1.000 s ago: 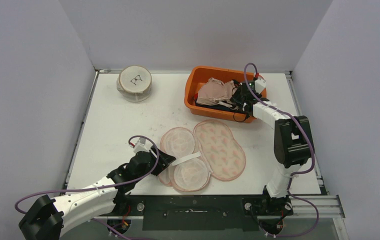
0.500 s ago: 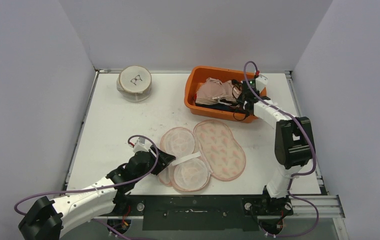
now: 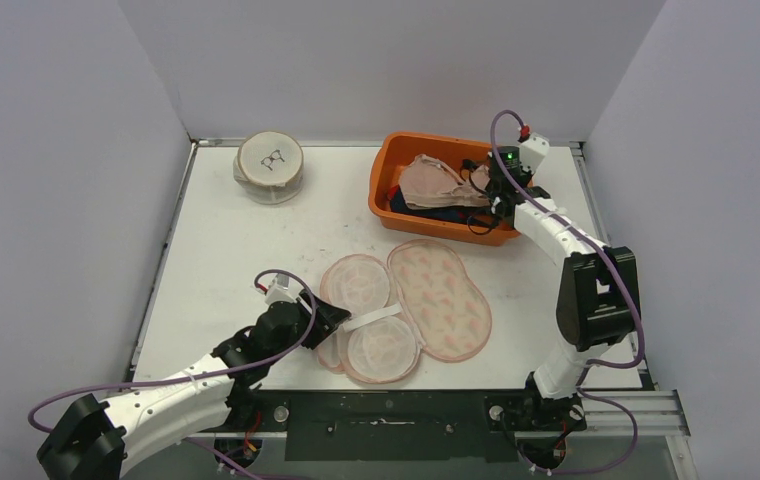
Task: Unzip the laundry bag and remove the bra
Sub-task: Close the laundry bag at the center of the board.
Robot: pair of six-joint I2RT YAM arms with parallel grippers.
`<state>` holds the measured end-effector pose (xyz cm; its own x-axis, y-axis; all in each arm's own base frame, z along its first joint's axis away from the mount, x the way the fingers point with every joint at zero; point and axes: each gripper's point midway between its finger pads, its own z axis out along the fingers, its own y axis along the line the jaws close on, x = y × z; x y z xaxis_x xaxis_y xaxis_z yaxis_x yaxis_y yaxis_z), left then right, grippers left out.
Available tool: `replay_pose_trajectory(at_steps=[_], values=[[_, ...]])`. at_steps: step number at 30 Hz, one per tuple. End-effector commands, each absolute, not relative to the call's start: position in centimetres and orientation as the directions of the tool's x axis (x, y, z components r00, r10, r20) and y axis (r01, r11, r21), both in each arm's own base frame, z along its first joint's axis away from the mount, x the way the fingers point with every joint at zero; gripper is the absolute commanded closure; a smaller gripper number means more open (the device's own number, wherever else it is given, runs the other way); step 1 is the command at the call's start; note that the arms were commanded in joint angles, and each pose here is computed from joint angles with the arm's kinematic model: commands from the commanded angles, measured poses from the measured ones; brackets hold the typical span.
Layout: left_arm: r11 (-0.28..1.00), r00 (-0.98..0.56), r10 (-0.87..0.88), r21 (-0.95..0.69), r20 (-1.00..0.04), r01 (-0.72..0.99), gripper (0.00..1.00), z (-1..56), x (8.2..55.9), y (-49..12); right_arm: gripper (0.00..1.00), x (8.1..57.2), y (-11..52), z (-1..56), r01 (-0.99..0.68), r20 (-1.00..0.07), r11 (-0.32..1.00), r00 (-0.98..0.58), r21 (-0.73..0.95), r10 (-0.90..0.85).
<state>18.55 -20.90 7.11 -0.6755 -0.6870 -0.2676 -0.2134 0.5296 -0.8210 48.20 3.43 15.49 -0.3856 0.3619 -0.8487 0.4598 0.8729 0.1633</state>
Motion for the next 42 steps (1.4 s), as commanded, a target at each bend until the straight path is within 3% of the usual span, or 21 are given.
replay_pose_trajectory(at_steps=[1, 3, 6, 8, 12, 16, 20, 24, 33, 42], values=[[0.487, -0.666, -0.696, -0.858, -0.269, -0.162, 0.48, 9.3, 19.3, -21.6, 0.95, 48.5, 2.2, 16.9, 0.491, -0.879, 0.861, -0.341, 0.135, 0.332], [0.487, -0.665, -0.697, -0.858, -0.269, -0.163, 0.48, 9.2, 19.3, -21.6, 0.88, 48.3, 2.5, 16.5, 0.479, -0.876, 0.867, -0.35, 0.138, 0.333], [0.487, -0.666, -0.696, -0.858, -0.268, -0.163, 0.48, 9.2, 19.2, -21.6, 0.57, 48.1, 3.5, 17.8, 0.443, -0.886, 0.882, -0.332, 0.157, 0.324], [0.487, -0.665, -0.697, -0.858, -0.268, -0.164, 0.48, 9.2, 19.2, -21.5, 0.42, 47.9, 4.3, 20.0, 0.423, -0.902, 0.892, -0.302, 0.162, 0.307], [0.485, -0.663, -0.698, -0.859, -0.27, -0.161, 0.48, 9.4, 19.3, -21.5, 0.31, 47.3, 6.4, 25.3, 0.368, -0.93, 0.909, -0.226, 0.195, 0.291], [0.482, -0.661, -0.7, -0.862, -0.27, -0.158, 0.48, 9.6, 19.5, -21.6, 0.32, 47.4, 10.8, 28.2, 0.181, -0.913, 0.932, -0.213, 0.313, 0.348], [0.483, -0.67, -0.692, -0.863, -0.27, -0.151, 0.48, 9.9, 19.6, -22.0, 0.44, 48.3, 16.6, 27.5, -0.113, -0.837, 0.859, -0.319, 0.5, 0.445], [0.496, -0.684, -0.675, -0.857, -0.277, -0.142, 0.48, 10.1, 19.5, -22.2, 0.53, 49.2, 19.7, 25.3, -0.223, -0.797, 0.793, -0.391, 0.567, 0.461], [0.501, -0.667, -0.685, -0.854, -0.293, -0.139, 0.48, 10.5, 19.6, -21.4, 0.55, 52.2, 20.3, 18.0, -0.174, -0.705, 0.744, -0.512, 0.645, 0.491], [0.518, -0.667, -0.681, -0.842, -0.301, -0.15, 0.48, 10.0, 19.8, -21.2, 0.54, 53.1, 20.0, 11.7, -0.079, -0.658, 0.787, -0.602, 0.612, 0.452]])
